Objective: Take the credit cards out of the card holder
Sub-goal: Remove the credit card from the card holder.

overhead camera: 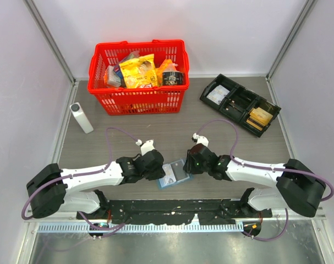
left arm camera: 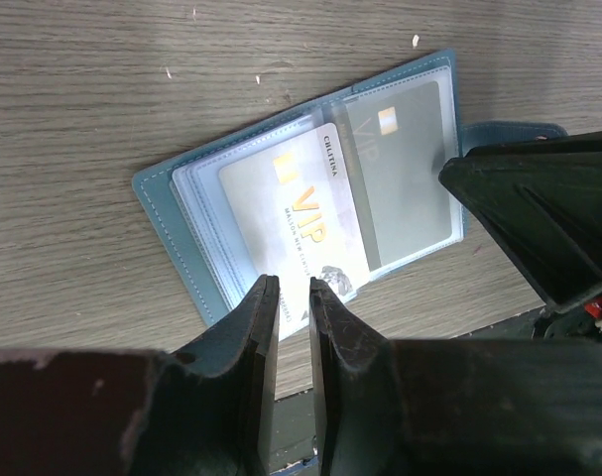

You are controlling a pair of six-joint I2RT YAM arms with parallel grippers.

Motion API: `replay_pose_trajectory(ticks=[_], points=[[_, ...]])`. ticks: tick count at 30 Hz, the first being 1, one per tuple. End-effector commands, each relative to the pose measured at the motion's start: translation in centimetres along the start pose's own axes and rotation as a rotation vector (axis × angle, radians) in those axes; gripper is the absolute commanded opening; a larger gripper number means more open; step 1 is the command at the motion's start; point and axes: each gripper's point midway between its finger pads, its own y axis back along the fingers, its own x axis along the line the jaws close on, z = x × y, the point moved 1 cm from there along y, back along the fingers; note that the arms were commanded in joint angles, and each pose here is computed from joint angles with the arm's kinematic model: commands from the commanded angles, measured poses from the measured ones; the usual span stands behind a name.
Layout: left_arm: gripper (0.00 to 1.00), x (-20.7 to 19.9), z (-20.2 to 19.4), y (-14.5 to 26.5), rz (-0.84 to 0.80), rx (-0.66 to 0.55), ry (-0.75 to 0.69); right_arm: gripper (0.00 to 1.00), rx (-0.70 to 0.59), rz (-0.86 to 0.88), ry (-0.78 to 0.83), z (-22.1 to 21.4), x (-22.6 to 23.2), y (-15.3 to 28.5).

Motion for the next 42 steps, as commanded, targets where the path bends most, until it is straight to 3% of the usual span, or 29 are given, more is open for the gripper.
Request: replay_pose_trajectory(ticks=[1,11,16,25,42], points=[[0.22,-1.5,0.7,0.2,-0.051,-0.024,0.007,0.34,0.004,-0.021,-0.025,0.5,-0.2,-0.1],[0.22,-1.4,1.1,0.3,-0.054,-0.035,0.01,0.35,-0.133,0.126,-0.031,4.0,2.9,2.8],[0.2,-1.4,1.3,0.1,-0.054,-0.035,0.014,0.37,-0.173,0.313,-0.037,4.6,5.7,4.0],[0.15,-1.2,1.0,-0.8,-0.052,-0.011,0.015,0.36,-0.093,0.48,-0.089,2.3,7.9,2.5],[0.09,2.5,-1.1,-2.6,0.02,0.033,0.075,0.35,0.018,0.462,-0.167,-1.8,5.5,-0.7]])
